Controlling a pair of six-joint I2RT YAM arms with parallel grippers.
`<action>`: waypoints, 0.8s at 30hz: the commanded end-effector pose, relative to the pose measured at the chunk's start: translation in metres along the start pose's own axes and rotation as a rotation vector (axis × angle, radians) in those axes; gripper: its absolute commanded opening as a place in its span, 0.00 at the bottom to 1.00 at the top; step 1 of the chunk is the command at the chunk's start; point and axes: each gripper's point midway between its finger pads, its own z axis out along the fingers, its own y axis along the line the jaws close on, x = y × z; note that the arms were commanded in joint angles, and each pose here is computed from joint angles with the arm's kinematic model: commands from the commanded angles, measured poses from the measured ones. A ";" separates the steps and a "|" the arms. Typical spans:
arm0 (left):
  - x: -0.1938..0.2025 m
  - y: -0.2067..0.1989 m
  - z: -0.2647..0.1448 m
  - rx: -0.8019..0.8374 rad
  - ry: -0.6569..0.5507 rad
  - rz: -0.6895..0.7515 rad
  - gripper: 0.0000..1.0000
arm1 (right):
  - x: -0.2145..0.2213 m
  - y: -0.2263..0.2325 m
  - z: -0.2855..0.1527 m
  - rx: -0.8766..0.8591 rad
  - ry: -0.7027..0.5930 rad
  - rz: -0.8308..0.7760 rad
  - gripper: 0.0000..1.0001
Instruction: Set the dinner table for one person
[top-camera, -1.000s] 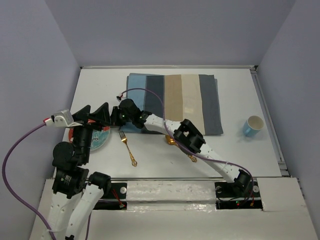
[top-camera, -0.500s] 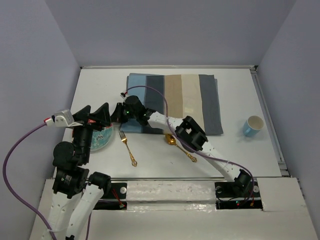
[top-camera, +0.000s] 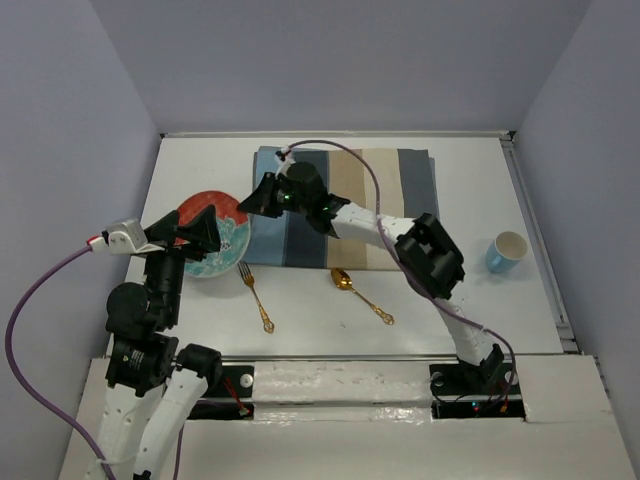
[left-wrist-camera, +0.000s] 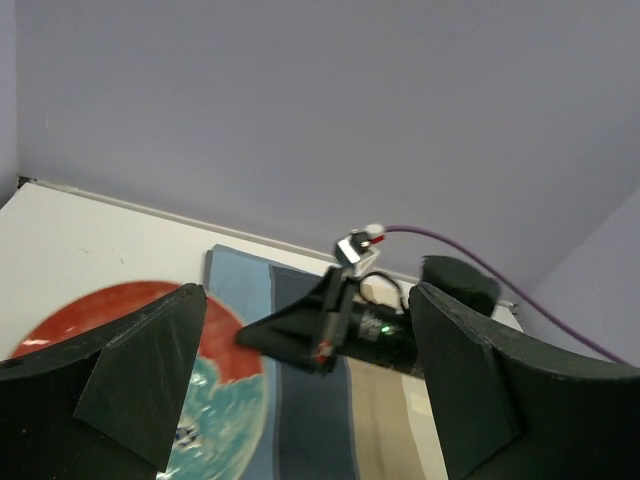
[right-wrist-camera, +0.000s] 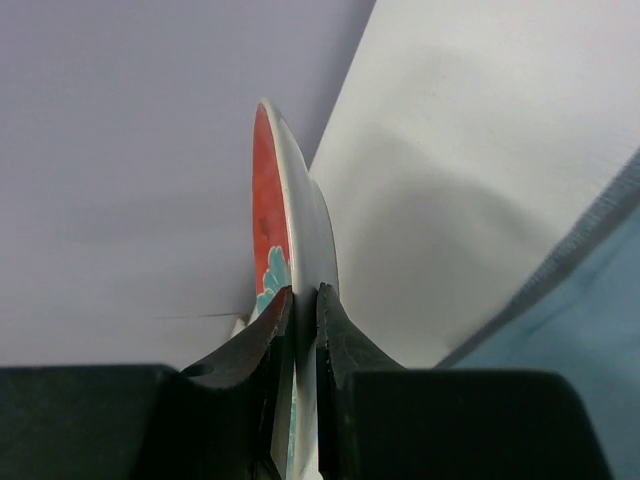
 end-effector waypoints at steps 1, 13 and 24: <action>-0.010 -0.003 0.001 0.012 -0.039 0.011 0.93 | -0.126 0.098 -0.097 -0.318 -0.322 -0.030 0.00; -0.003 -0.007 0.002 0.040 -0.015 0.008 0.93 | -0.199 -0.003 -0.249 -0.097 -0.586 -0.003 0.00; 0.006 -0.010 0.003 0.060 0.014 0.008 0.93 | -0.219 -0.075 -0.283 0.006 -0.591 0.044 0.00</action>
